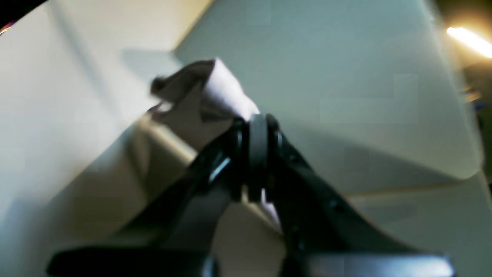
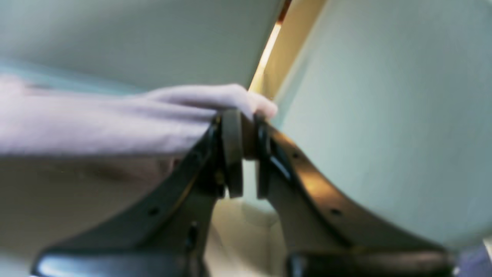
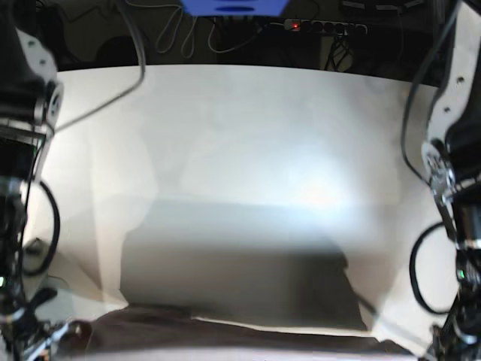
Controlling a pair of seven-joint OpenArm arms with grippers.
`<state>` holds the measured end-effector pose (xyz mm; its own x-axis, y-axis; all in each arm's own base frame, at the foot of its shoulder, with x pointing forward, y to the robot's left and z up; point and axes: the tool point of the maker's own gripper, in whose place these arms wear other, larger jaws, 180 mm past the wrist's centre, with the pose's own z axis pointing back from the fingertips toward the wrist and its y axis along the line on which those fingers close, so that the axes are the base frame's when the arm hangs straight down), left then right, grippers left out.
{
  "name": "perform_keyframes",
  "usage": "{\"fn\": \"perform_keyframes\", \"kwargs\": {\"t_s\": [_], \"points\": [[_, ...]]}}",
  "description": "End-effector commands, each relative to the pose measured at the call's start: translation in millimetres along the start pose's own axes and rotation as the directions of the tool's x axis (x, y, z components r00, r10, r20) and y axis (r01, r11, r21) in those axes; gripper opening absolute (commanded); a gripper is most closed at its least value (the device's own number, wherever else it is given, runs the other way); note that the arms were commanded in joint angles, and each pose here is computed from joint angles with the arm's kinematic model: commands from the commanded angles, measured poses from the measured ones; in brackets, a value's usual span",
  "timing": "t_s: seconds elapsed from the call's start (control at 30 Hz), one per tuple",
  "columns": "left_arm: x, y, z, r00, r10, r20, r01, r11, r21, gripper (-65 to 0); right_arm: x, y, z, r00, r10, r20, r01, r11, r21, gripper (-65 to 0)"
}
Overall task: Layout the t-shirt on the table in an organized manner, then fold the t-shirt properly
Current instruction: 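Lower the shirt onto the table, pulling it toward the arm bases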
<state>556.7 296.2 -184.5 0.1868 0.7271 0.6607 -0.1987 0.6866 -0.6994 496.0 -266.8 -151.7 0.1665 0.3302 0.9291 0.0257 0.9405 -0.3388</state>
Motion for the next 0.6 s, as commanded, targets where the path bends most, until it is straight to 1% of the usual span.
{"fn": "perform_keyframes", "kwargs": {"t_s": [0.0,0.1,0.2,0.33,0.47,0.57], "points": [[13.7,-4.5,6.1,0.999,-0.012,0.047,0.013,1.0,-0.024,-65.0,13.8,-10.5,9.8,0.998,0.004,0.063,-0.002,1.0,-0.029,-65.0],[-22.3,31.8,16.8,0.999,-0.04,0.001,0.04,0.999,0.029,-65.0,-24.2,10.4,33.3,1.0,-0.012,0.015,0.012,1.0,-0.006,-65.0],[-66.4,75.8,33.8,0.996,-0.059,-0.069,0.066,0.993,0.095,-65.0,-75.1,27.5,63.1,0.998,-0.04,-0.05,0.04,0.999,0.008,-65.0],[-117.0,130.2,59.2,0.985,-0.055,-0.162,0.085,0.979,0.185,-65.0,-139.0,52.6,100.3,0.99,-0.066,-0.128,0.072,0.996,0.043,-65.0],[-157.9,189.9,96.1,0.976,0.014,-0.217,0.052,0.954,0.297,-65.0,-192.2,66.0,143.5,0.974,-0.092,-0.208,0.104,0.993,0.049,-65.0],[-172.7,227.1,126.2,0.975,0.074,-0.211,0.01,0.927,0.375,-65.0,-221.0,75.0,172.7,0.96,-0.109,-0.257,0.126,0.991,0.051,-65.0]]}}
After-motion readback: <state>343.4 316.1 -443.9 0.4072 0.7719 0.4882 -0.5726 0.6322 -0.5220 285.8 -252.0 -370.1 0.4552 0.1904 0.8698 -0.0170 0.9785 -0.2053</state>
